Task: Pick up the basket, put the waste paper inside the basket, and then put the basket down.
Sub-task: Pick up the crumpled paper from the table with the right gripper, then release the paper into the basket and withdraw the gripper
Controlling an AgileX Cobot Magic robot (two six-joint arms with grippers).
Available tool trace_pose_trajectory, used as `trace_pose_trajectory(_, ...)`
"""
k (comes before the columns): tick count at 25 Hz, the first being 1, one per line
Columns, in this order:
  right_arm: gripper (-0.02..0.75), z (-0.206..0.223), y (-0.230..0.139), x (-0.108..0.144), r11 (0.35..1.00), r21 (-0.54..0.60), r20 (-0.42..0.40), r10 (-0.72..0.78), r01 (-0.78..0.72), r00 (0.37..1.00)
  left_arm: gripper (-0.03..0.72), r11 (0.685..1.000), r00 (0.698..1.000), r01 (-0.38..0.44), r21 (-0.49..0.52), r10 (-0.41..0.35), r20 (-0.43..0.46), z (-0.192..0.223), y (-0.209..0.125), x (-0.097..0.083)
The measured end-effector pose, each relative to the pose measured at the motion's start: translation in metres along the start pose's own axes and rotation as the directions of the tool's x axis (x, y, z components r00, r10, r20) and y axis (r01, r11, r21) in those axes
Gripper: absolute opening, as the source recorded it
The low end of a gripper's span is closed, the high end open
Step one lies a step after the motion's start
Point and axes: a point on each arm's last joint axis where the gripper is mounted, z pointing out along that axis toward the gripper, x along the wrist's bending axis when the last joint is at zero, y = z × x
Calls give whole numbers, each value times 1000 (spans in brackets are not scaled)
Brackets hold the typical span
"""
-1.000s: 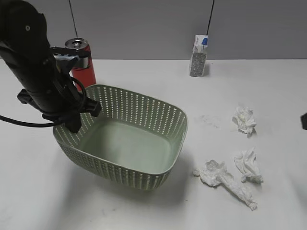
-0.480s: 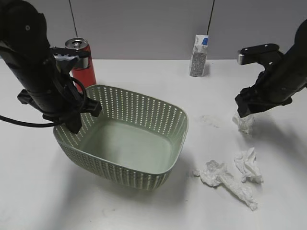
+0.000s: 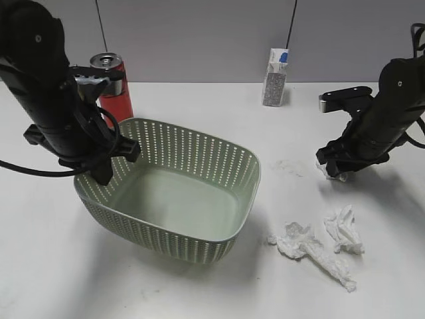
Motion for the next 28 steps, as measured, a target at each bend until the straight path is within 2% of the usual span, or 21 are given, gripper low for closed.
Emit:
trace_pose_trajectory(3,130,0,1,0,1000,-1,0,-3,3,1000,-1,1000,1000,0,1,0,0,0,0,0)
trace_pose_trajectory(5,31,-5,2,0,1000,-8,0,-4,4,1000,-1,1000,1000,0,2,0,0,0,0,0)
trace_pose_trajectory(8,1,-29,8,3,998,-59,1,-32,32,999,-1,1000,1000,1,2,-1,1,0,0,0)
trace_pose_trajectory(11,-3,-67,16,24,981,-145,-28,-133,128,991,-1,1000,1000,3,0,-3,4,0,0,0)
trace_pose_trajectory(15,-3,-121,17,80,910,-302,-97,-327,285,940,-1,1000,1000,9,-5,-9,11,0,0,-1)
trace_pose_trajectory(18,-4,-151,5,130,834,-386,-132,-473,394,871,-1,1000,1000,11,-6,-11,13,0,1,-1)
trace_pose_trajectory(21,-4,-164,-11,169,776,-423,-160,-572,468,804,-1,1000,1000,12,-6,-12,14,0,1,-1)
trace_pose_trajectory(24,19,-166,-22,195,743,-440,-183,-625,505,759,-1,1000,1000,14,-6,-14,16,0,1,-1)
trace_pose_trajectory(25,64,-165,-24,199,743,-440,-194,-627,505,755,-1,1000,1000,17,-5,-16,19,0,0,-2)
trace_pose_trajectory(26,143,-164,-25,201,748,-437,-204,-624,500,754,-1,1000,1000,19,-5,-19,22,0,0,-2)
trace_pose_trajectory(27,232,-163,-26,203,751,-434,-213,-622,497,754,-1,1000,999,21,-5,-21,24,0,0,-2)
trace_pose_trajectory(28,353,-163,-25,203,753,-434,-214,-620,495,754,-1,1000,999,22,-4,-22,25,0,0,-2)
